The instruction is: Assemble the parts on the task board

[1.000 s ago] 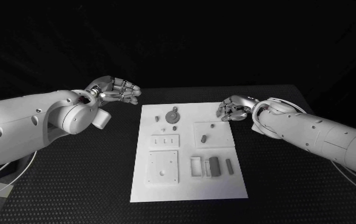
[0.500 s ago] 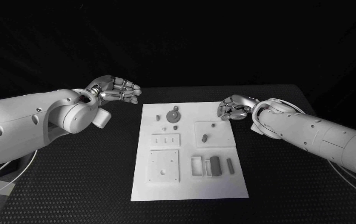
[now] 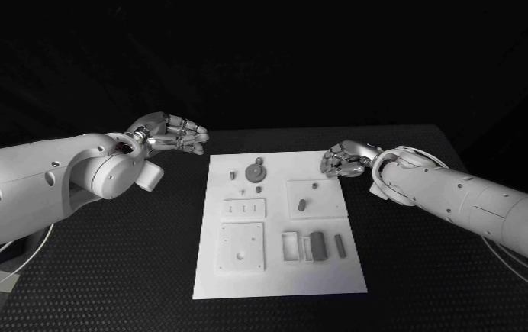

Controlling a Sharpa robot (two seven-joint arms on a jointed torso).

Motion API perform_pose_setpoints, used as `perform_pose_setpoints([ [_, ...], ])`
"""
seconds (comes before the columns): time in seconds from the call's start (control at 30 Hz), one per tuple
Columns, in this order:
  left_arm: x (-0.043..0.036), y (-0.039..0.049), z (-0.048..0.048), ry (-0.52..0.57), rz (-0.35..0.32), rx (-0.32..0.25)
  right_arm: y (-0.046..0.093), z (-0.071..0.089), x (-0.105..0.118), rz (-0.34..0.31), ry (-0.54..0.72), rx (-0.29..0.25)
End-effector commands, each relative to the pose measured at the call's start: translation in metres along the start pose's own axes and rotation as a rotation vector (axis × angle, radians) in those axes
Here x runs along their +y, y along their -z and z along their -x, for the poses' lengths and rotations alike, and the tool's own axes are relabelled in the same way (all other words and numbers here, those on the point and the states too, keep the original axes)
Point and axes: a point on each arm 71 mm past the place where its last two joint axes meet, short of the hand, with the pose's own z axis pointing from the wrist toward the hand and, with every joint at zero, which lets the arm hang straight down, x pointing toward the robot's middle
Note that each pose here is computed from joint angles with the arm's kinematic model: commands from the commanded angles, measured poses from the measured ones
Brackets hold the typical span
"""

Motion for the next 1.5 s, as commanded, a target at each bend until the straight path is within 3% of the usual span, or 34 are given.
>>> perform_pose_setpoints([
  [0.03, -0.0015, -0.0002, -0.0025, -0.001, -0.008, 0.018, 0.0001, -0.0082, 0.0009, 0.01, -0.019, 0.037],
  [1.5, -0.0014, 0.0008, -0.0032, 0.0, -0.005, 0.021, -0.0026, -0.0108, 0.0026, 0.004, -0.028, 0.011],
])
